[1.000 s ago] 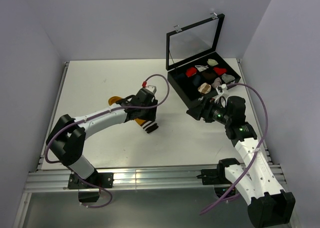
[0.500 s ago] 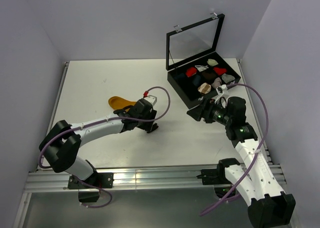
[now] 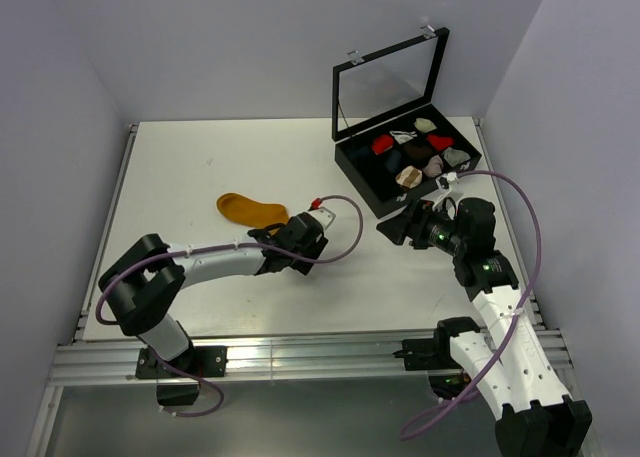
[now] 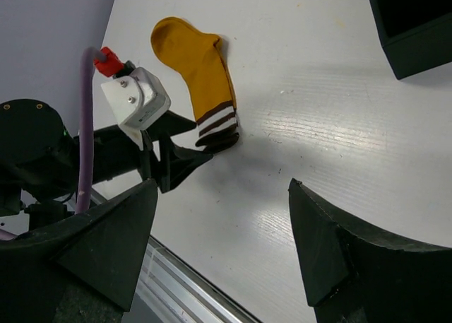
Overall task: Roll the socks
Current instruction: Move the sock to the center of the board, then roll the sock at the center of the board.
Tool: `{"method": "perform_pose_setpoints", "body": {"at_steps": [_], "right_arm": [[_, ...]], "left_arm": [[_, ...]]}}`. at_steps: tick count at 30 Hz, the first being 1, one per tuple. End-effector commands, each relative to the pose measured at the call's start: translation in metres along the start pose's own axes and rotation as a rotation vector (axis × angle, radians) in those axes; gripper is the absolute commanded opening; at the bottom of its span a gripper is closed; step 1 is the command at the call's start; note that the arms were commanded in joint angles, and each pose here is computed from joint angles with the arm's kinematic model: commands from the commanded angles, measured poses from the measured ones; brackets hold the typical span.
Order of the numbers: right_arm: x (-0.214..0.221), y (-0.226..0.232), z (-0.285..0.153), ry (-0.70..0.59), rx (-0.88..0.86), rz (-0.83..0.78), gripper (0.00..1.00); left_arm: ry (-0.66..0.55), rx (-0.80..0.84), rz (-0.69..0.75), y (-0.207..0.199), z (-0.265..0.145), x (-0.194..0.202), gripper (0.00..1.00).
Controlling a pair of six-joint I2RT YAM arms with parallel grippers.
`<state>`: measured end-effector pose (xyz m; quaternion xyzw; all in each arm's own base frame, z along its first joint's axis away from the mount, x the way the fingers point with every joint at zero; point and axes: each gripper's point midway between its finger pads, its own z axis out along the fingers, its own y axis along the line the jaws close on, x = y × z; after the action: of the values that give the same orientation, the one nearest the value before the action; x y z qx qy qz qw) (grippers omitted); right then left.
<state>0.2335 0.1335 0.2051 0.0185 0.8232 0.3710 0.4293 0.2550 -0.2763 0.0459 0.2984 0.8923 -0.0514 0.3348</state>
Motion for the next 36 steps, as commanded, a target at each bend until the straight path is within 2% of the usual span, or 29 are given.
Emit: {"method": "perform_pose_setpoints", "body": {"at_steps": [1, 25, 30, 35, 36], "right_arm": [[-0.001, 0.000, -0.001, -0.012, 0.002, -0.026, 0.82], [-0.003, -0.005, 0.010, 0.012, 0.011, -0.011, 0.81], [-0.005, -0.005, 0.010, 0.016, 0.015, -0.019, 0.81], [-0.005, -0.006, 0.012, 0.016, 0.012, -0.009, 0.81], [-0.004, -0.004, 0.013, 0.016, 0.001, -0.009, 0.81]], "left_arm": [[-0.057, -0.010, 0.053, -0.003, 0.000, -0.018, 0.61], [0.042, -0.027, 0.137, -0.009, 0.016, 0.009, 0.49], [0.061, -0.006, 0.132, -0.014, 0.019, 0.011, 0.37], [0.050, 0.103, 0.082, -0.037, 0.016, 0.000, 0.24], [0.034, 0.125, 0.067, -0.043, 0.015, -0.012, 0.16]]}}
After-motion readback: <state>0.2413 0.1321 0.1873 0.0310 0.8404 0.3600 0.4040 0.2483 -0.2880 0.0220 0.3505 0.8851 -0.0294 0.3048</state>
